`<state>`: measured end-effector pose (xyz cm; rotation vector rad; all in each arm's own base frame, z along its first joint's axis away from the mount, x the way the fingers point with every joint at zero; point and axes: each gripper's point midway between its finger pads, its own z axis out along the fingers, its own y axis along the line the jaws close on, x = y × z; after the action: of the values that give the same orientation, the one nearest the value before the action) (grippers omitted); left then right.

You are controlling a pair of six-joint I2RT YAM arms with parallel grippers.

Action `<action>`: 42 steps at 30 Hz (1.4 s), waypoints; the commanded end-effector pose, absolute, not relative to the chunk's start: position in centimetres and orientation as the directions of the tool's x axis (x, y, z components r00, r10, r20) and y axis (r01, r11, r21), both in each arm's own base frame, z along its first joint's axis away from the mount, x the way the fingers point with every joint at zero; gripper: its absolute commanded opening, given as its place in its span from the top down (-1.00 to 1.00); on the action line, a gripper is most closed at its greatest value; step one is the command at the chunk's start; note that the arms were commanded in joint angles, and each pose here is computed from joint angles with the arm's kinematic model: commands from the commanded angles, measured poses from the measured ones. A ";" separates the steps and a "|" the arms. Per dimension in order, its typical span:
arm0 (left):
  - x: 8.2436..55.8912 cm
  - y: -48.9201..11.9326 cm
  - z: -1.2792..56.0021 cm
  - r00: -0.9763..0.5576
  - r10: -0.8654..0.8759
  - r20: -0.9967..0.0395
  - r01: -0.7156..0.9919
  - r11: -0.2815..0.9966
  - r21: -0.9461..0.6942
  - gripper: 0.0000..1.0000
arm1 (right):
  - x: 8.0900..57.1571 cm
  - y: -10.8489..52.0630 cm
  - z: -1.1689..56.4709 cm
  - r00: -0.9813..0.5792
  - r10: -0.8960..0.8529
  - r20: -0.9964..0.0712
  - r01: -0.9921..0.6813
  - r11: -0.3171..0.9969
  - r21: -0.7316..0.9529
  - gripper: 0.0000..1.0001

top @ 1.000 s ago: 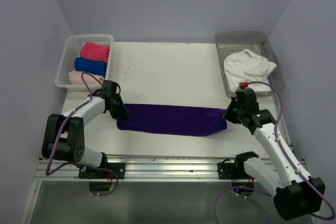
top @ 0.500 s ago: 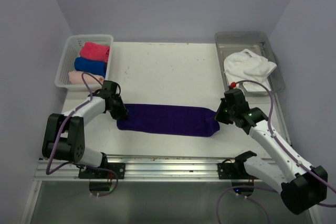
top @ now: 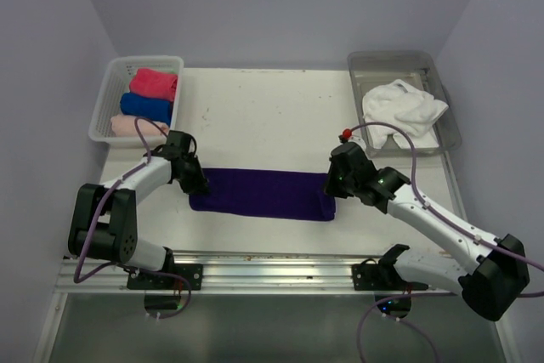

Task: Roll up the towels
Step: Fold the towel

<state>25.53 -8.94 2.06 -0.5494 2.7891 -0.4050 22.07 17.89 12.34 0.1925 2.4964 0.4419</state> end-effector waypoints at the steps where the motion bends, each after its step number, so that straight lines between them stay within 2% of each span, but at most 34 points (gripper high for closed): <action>1: 25.9 -9.3 2.5 -0.903 -0.360 -0.233 -0.273 0.901 -0.336 0.75 | 23.7 16.5 14.8 -0.730 0.301 -0.613 0.093 0.933 0.348 1.00; 4: 25.7 -9.4 2.2 -0.906 -0.359 -0.225 -0.274 0.902 -0.334 0.75 | 23.8 13.5 14.5 -0.705 0.303 -0.641 0.158 0.949 0.274 1.00; 12: 25.8 -10.6 2.4 -0.913 -0.345 -0.219 -0.247 0.893 -0.377 0.75 | 22.8 5.3 10.9 -0.718 0.356 -0.598 0.329 0.931 0.158 1.00; 19: 25.3 -14.5 2.2 -0.933 -0.302 -0.195 -0.197 0.884 -0.424 0.75 | 23.0 0.4 12.6 -0.679 0.383 -0.626 0.431 0.899 0.082 1.00; 25: 25.0 -18.3 2.4 -0.954 -0.226 -0.200 -0.116 0.887 -0.447 0.75 | 23.6 -1.3 14.8 -0.650 0.414 -0.637 0.473 0.877 0.088 1.00; 29: 25.0 -21.5 2.8 -0.966 -0.152 -0.208 -0.040 0.886 -0.462 0.75 | 24.8 -0.2 17.6 -0.609 0.421 -0.672 0.426 0.888 0.171 1.00; 30: 24.4 -22.1 2.6 -0.974 -0.114 -0.194 -0.015 0.894 -0.447 0.75 | 25.3 1.1 18.2 -0.619 0.421 -0.663 0.371 0.901 0.226 1.00; 32: 25.4 -22.2 3.6 -0.968 -0.086 -0.236 0.022 0.906 -0.424 0.76 | 26.1 2.8 19.6 -0.616 0.414 -0.670 0.307 0.909 0.280 1.00; 37: 27.3 -19.1 7.9 -0.937 -0.120 -0.329 0.035 0.902 -0.430 0.70 | 26.7 8.0 21.2 -0.647 0.309 -0.697 0.165 0.949 0.268 1.00; 39: 28.0 -16.3 8.8 -0.922 -0.175 -0.347 -0.014 0.907 -0.421 0.67 | 27.2 10.2 21.3 -0.660 0.294 -0.692 0.124 0.950 0.286 1.00; 42: 27.6 -12.9 7.4 -0.920 -0.197 -0.338 -0.073 0.935 -0.346 0.66 | 27.4 14.5 20.9 -0.689 0.229 -0.688 0.031 0.957 0.288 1.00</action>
<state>28.22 -16.01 7.60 -0.2021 2.6987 -0.5795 26.23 11.32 19.78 0.2155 2.3536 0.2617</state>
